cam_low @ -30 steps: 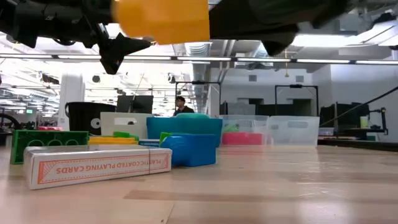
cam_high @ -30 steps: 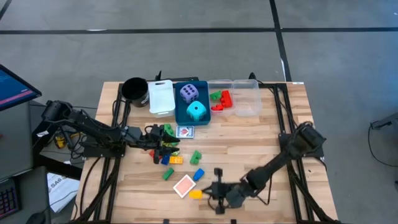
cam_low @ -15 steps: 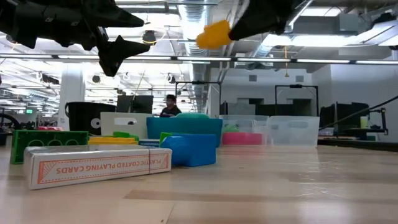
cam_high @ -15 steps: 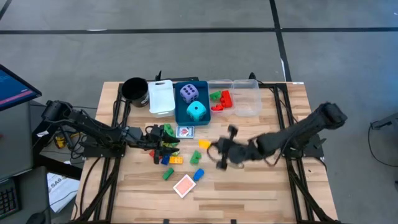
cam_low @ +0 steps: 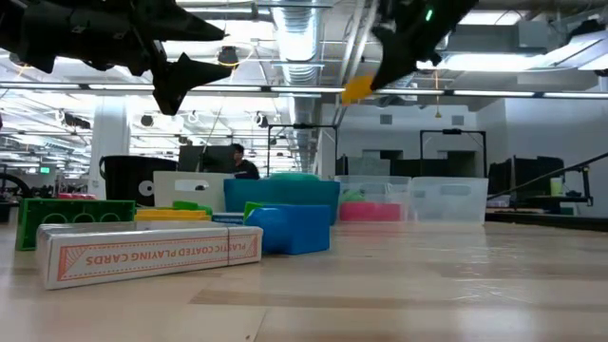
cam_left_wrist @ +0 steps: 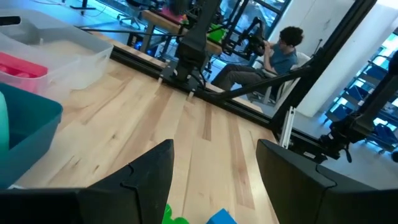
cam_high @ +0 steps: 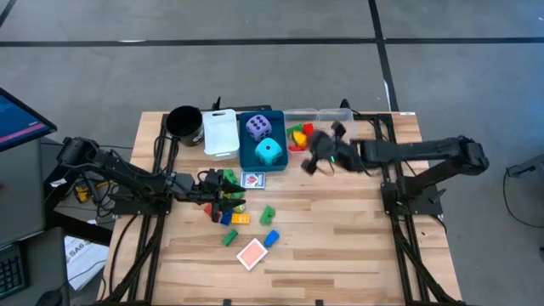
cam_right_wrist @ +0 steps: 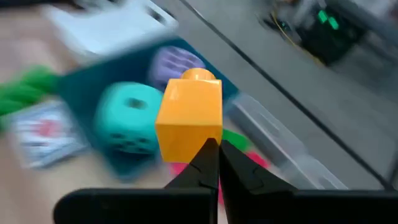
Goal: Pick & Place Toys
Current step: Put the yellow 1 stud game piece into the left transparent bin, then put the blue 1 stud game piece into the left transparent bin
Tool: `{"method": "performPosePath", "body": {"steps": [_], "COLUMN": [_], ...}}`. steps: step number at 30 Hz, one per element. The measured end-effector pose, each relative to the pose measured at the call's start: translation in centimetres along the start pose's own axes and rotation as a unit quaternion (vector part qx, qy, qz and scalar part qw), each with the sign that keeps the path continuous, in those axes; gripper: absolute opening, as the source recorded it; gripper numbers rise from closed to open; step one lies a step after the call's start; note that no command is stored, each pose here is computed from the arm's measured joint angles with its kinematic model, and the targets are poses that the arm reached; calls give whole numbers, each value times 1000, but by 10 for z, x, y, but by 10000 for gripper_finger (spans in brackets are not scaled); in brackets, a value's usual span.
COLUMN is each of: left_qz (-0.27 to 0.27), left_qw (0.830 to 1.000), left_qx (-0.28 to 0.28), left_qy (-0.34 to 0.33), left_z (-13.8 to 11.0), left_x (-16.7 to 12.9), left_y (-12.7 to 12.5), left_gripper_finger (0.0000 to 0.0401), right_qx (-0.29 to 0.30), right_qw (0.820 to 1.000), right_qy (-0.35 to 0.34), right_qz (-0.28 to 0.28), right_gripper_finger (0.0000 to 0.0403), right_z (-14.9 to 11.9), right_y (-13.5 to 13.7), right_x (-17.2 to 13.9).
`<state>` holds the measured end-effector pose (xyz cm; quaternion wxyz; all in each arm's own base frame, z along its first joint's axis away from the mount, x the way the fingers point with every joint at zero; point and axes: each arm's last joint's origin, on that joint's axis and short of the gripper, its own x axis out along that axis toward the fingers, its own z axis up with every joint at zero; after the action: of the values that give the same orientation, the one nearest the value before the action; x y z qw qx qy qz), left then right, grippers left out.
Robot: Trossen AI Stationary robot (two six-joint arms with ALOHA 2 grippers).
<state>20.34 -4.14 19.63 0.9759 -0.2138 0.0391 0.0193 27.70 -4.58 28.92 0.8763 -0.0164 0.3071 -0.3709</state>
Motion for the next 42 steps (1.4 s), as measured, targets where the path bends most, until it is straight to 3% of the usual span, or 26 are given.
{"method": "performPosePath", "body": {"steps": [11, 18, 24, 33, 37, 42], "left_qz": [6, 6, 6, 5, 5, 5], "left_qw": [1000, 1000, 1000, 1000, 999, 999], "left_qx": [1, 1, 1, -11, -36, -37], "left_qy": [-4, -4, -3, -3, -3, -3], "left_z": [1, 1, 1, 1, 1, 1], "left_x": [0, 0, 0, 0, 0, 0], "left_y": [2, 1, 1, 1, 1, 1], "left_gripper_finger": [223, 223, 223, 223, 223, 223], "right_qx": [25, 47, 64, 63, 51, -4], "right_qw": [990, 990, 989, 991, 990, 995], "right_qy": [129, 132, 133, 108, 111, 71], "right_qz": [-40, -21, 20, 43, 67, 64], "right_gripper_finger": [0, 14, 87, 236, 258, 259], "right_z": [-33, -46, -45, -28, -24, -22], "right_y": [-40, -48, -48, -40, -18, 36], "right_x": [125, 161, 160, 130, 103, 54]}}
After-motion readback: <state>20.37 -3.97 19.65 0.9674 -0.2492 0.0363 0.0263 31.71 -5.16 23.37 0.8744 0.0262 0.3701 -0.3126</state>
